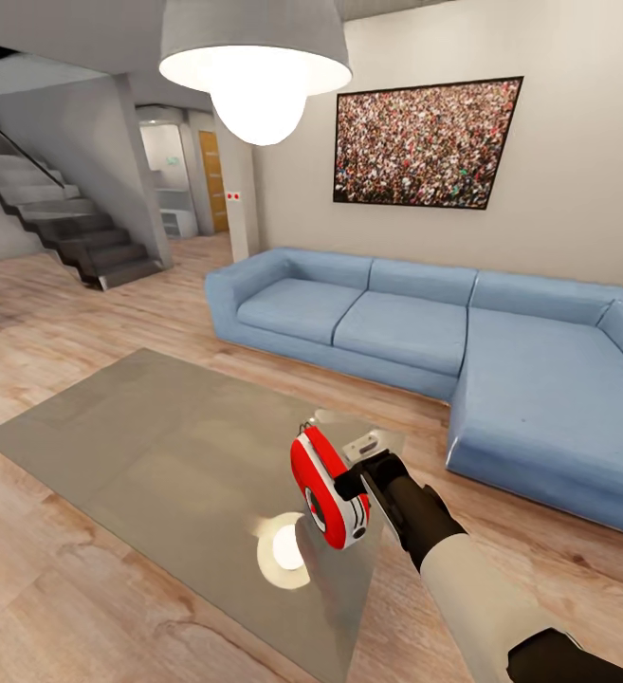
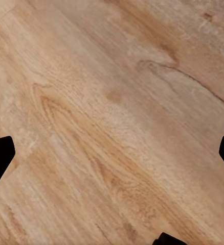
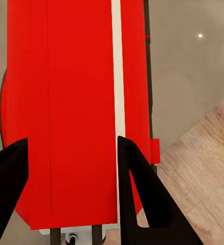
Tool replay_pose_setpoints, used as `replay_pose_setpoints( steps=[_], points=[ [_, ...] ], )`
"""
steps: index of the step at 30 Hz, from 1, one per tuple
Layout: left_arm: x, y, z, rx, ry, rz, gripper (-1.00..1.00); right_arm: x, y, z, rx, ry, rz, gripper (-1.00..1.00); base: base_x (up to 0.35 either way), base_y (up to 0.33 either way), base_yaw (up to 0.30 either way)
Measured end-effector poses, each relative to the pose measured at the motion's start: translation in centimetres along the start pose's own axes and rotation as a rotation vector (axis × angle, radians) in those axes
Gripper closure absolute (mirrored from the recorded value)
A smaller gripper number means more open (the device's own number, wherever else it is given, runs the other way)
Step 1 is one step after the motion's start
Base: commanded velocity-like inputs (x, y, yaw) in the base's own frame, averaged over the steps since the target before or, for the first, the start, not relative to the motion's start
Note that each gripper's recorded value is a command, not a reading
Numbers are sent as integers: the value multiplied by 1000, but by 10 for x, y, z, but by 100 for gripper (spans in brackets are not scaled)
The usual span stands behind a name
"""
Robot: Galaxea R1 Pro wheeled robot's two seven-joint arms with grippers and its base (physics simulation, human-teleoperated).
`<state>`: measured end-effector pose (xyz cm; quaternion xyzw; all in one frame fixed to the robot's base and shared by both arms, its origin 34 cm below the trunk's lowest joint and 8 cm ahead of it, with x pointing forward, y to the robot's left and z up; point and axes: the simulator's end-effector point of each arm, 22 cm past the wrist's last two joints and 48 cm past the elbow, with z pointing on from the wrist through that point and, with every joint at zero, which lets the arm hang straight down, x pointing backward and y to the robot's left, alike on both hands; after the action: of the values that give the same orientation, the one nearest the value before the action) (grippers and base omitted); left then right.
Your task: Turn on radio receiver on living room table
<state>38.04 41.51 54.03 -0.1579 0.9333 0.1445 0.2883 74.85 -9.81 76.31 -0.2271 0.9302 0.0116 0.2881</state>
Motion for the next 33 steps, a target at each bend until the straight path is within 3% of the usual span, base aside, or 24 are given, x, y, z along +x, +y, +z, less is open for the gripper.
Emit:
replay_pose_setpoints(
  steps=[20, 23, 24, 28, 31, 33],
  points=[
    [0, -4, -1, 6, -1, -2, -100, -2, 0, -1, -1, -4, 2, 100, 0, 0, 0],
    [-6, -6, 0, 11, -14, -5, -100, -2, 5, -1, -31, -5, 6, 100, 0, 0, 0],
    [-17, -7, 0, 15, -34, -7, 100, -1, 9, -2, -59, -5, 21, 100, 0, 0, 0],
    [-60, -16, 0, 34, -122, -13, 100, -3, 23, -6, -179, -16, 75, 100, 0, 0, 0],
    [-113, -27, -7, 52, -234, -12, 100, -3, 25, -10, -244, -24, 86, 100, 0, 0, 0],
    [-161, -31, -20, 29, -338, -51, 100, -2, 24, -11, -257, -25, 83, 100, 0, 0, 0]
  ],
)
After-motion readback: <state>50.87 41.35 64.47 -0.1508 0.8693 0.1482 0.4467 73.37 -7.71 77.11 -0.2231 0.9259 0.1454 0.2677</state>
